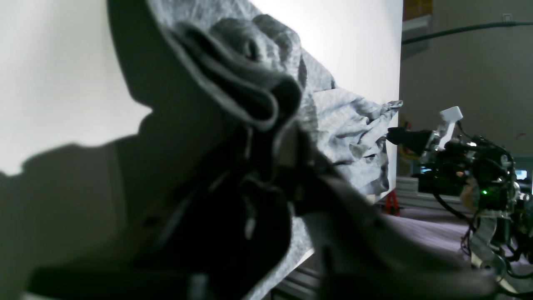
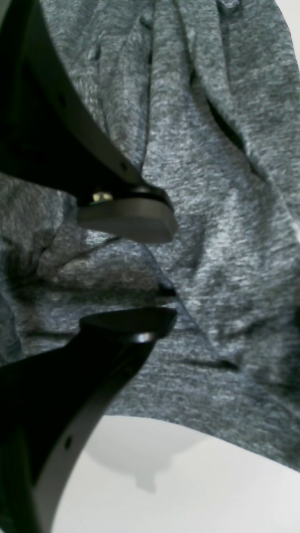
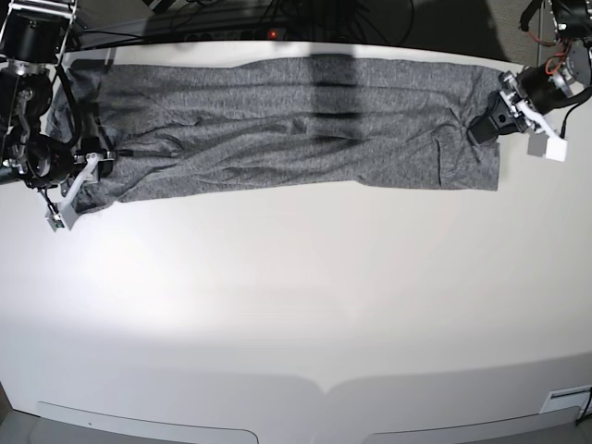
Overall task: Fold the T-shirt properly
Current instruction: 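Release the cuff and grasp the strip's end with the left gripper, then fold the strip's end with the left gripper toward the right gripper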
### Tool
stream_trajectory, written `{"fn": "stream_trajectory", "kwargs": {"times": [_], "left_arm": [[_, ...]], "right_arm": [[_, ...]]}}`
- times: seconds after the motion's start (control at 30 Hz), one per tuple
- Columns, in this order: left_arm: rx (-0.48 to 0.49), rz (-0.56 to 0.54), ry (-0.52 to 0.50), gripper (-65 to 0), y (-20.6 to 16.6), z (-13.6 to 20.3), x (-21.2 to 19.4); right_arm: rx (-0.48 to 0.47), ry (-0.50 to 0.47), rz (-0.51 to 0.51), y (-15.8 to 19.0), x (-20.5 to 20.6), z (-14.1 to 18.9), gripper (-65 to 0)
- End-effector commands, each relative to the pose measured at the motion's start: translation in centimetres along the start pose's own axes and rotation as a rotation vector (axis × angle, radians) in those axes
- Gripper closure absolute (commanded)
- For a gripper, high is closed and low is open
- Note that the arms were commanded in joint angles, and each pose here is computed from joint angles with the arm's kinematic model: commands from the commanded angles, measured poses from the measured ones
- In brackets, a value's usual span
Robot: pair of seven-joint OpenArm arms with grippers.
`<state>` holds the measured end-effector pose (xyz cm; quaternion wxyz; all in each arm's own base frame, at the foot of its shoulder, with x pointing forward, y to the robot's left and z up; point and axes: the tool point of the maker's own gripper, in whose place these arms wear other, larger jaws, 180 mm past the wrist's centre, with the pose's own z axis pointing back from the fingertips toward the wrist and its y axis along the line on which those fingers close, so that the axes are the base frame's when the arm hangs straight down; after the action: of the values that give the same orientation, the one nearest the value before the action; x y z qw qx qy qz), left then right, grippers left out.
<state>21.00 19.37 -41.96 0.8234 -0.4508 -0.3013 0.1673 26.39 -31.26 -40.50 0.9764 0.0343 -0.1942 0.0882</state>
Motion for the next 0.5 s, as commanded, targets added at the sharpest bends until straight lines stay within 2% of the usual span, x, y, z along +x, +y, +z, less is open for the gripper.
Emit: {"fn": "stream_trajectory", "kwargs": {"times": [0.0,0.23,0.47], "left_arm": [[-0.004,-0.005,0.002,0.0,-0.2,0.1,0.3],[0.013,-0.036,0.034,0.0,0.0,0.7,0.6],[0.118,-0.157,-0.001,0.0,1.4,4.0,5.2]], "right_arm": [[-0.020,-0.037,0.015,-0.9,1.3,0.9,-29.3],[-0.020,-0.036,0.015,-0.9,1.3,0.9,-29.3],[-0.020,-0.029,0.015,-0.9,1.2,0.9,-29.3]]}}
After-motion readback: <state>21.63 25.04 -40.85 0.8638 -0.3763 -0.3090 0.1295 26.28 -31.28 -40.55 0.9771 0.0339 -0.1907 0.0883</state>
